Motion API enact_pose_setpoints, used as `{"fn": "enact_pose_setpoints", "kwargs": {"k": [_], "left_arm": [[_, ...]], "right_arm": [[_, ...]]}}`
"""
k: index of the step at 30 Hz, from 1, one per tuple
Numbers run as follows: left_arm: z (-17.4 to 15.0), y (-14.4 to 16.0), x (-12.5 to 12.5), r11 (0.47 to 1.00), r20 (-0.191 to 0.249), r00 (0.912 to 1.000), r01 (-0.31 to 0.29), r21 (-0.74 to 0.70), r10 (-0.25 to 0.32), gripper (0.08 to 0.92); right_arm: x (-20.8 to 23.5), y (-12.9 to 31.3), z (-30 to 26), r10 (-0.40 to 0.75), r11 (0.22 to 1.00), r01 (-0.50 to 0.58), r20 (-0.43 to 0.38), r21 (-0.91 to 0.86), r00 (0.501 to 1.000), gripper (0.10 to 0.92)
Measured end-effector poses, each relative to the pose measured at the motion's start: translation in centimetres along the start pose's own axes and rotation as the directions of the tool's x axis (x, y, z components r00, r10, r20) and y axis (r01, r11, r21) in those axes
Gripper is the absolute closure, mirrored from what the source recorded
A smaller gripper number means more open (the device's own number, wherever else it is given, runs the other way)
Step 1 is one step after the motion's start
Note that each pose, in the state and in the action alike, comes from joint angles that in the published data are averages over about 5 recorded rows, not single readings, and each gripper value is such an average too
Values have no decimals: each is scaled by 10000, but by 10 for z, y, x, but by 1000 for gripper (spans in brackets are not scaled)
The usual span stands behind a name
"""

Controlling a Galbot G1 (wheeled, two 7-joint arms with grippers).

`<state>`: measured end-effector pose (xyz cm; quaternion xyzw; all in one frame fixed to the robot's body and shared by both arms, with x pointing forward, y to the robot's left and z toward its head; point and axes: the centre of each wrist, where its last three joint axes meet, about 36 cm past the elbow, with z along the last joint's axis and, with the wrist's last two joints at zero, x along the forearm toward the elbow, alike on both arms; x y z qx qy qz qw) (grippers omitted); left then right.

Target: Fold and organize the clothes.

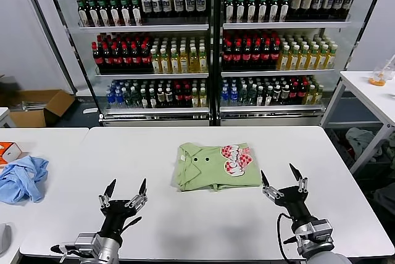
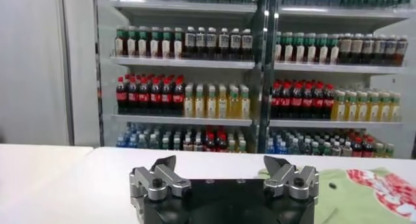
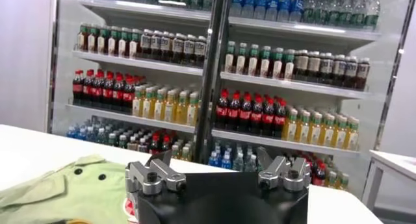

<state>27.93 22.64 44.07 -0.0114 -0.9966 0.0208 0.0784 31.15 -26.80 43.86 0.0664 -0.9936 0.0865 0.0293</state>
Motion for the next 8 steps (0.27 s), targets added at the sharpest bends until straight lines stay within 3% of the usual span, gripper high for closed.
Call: {"fn": "enact_pose_setpoints", "kwargs": {"k": [8], "left_arm": [[1,11,0,9994,-55,10000,-49,-353,47,177]], "right_arm": [[-1,-1,0,-80,9996,78,61,259,9999,200]]}}
